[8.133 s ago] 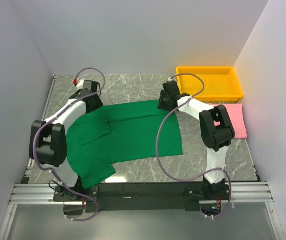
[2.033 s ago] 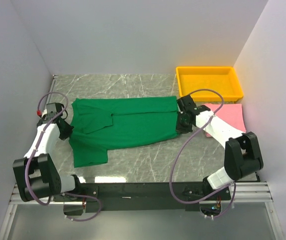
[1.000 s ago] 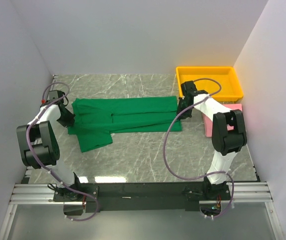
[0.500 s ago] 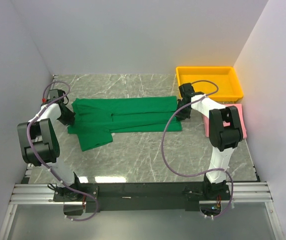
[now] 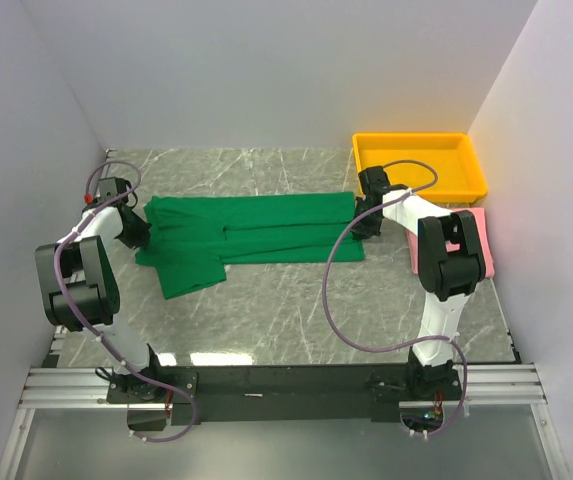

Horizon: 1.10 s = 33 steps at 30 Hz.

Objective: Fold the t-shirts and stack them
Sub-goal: Fold the tshirt

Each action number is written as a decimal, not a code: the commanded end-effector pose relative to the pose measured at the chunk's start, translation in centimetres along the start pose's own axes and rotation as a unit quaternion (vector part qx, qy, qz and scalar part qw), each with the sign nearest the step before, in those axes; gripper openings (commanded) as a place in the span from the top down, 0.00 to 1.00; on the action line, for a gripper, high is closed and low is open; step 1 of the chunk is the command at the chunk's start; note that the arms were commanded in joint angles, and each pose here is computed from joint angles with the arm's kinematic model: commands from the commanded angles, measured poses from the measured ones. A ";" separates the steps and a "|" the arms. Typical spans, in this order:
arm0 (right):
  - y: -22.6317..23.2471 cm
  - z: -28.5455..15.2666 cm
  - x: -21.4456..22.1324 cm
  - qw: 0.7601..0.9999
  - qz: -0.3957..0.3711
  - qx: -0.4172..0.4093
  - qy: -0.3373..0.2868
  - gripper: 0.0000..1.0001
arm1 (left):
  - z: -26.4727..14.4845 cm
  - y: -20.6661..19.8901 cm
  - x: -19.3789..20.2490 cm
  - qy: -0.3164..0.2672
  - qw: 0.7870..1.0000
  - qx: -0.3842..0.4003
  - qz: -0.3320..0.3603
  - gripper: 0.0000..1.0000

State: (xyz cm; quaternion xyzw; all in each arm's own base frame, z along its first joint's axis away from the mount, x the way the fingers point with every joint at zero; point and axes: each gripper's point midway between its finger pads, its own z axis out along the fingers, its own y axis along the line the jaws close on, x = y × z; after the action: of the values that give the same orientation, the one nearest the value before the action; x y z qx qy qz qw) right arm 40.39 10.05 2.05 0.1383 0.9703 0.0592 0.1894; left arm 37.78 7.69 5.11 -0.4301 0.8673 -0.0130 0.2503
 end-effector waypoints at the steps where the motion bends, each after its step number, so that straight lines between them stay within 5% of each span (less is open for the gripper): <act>1: -1.5 0.3 -0.9 0.999 0.007 0.025 -0.022 0.97 | -0.5 -0.5 -1.7 -0.032 0.999 0.012 0.003 0.99; 6: -1.4 -0.1 -1.1 0.999 0.007 0.025 -0.027 0.95 | -0.4 -0.1 -1.4 -0.031 1.000 0.005 0.002 0.97; 9: -1.2 -0.1 -1.4 0.999 0.006 0.022 -0.028 0.84 | 0.4 0.2 -0.7 -0.016 1.000 -0.004 0.001 0.89; 22: 0.4 -7.9 -2.4 0.995 -0.014 -0.029 -0.098 0.41 | -8.4 1.2 -2.0 -0.111 0.994 0.015 -0.006 0.08; 26: 0.6 -9.5 0.1 0.993 -0.022 -0.050 -0.103 0.39 | -9.8 0.7 2.5 -0.100 0.994 0.021 0.043 0.07; 33: 1.7 -11.4 4.4 0.989 -0.051 -0.084 -0.110 0.39 | -8.7 2.3 10.6 -0.043 0.995 0.025 0.089 0.28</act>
State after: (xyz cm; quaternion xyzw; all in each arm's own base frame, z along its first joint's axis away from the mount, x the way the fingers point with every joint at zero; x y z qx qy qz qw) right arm 33.46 11.35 10.76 0.0883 0.9459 0.1013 0.2952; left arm 28.79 -0.12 9.39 -0.3363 0.8859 -0.0070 0.3194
